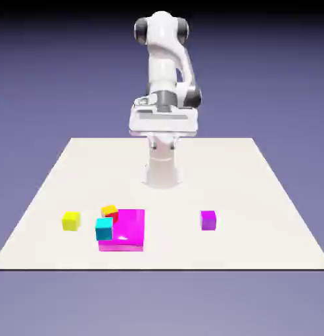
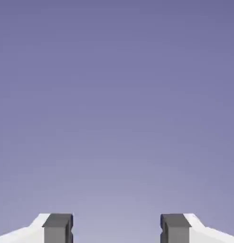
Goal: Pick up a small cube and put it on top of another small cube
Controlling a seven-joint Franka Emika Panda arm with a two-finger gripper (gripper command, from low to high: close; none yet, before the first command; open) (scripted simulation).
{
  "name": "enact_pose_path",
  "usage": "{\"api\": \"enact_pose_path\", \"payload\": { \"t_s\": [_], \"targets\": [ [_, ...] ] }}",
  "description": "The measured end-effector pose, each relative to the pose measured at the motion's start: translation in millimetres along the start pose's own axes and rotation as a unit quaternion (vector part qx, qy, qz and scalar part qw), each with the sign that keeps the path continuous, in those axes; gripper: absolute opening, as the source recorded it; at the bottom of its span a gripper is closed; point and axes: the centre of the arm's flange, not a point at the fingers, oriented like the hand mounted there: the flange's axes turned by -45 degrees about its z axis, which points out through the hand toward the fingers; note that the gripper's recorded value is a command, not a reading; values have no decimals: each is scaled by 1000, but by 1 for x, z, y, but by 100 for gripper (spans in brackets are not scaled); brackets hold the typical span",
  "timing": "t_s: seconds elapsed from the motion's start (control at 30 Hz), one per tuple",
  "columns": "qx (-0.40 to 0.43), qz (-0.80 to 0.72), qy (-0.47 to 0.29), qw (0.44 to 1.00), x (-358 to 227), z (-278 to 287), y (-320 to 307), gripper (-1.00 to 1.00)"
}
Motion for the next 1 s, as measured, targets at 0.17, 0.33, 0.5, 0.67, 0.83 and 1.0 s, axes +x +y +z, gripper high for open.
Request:
{"api": "enact_pose_path", "payload": {
  "t_s": [0.17, 0.33, 0.5, 0.67, 0.83, 1.0],
  "targets": [
    [4, 6, -131, 991, -4, 58, -21, 0],
    [7, 13, -261, 965, -19, 114, -45, 0],
    [9, 18, -385, 923, -44, 164, -73, 0],
    [9, 22, -502, 865, -76, 206, -101, 0],
    [11, 21, -609, 793, -111, 238, -130, 0],
    [13, 14, -705, 709, -146, 261, -159, 0]
  ]
}}
